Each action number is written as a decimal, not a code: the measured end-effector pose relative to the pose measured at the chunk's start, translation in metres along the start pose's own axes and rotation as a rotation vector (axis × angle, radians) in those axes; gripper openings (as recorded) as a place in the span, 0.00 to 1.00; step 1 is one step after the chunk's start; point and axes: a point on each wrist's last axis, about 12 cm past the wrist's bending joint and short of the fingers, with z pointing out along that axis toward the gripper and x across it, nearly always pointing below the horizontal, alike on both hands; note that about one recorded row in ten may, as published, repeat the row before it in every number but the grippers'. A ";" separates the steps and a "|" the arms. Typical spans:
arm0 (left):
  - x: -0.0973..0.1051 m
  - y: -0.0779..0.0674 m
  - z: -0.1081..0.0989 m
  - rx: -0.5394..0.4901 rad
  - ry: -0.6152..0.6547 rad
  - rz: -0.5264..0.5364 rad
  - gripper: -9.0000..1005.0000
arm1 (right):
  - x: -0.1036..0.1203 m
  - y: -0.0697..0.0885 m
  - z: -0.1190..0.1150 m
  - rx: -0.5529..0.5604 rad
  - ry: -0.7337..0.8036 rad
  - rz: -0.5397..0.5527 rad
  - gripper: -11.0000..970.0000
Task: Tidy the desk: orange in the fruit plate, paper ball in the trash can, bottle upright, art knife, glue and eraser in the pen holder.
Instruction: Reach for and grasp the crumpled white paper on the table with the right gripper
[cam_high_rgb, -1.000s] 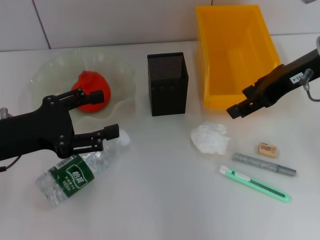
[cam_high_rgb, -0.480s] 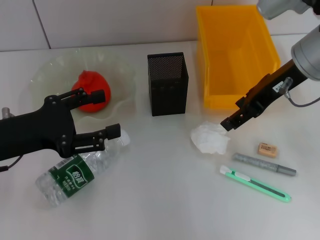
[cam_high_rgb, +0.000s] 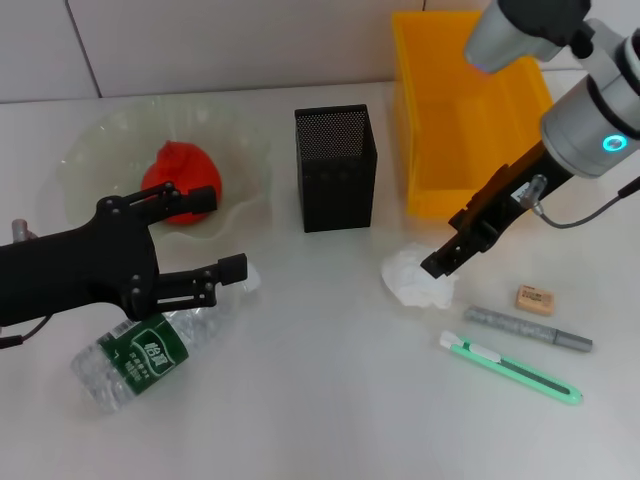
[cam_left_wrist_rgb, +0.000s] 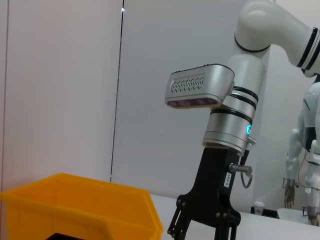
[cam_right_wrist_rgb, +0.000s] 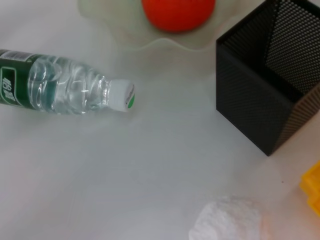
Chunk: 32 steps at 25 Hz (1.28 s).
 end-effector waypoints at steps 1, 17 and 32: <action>0.000 0.000 0.000 0.000 0.000 0.000 0.86 | -0.001 0.000 0.002 -0.001 0.001 -0.002 0.79; 0.000 -0.001 0.000 0.003 -0.001 -0.002 0.86 | -0.006 -0.001 0.026 -0.011 0.020 -0.007 0.75; 0.002 -0.002 -0.001 0.002 -0.002 -0.006 0.86 | -0.009 -0.002 0.037 -0.003 0.034 -0.015 0.71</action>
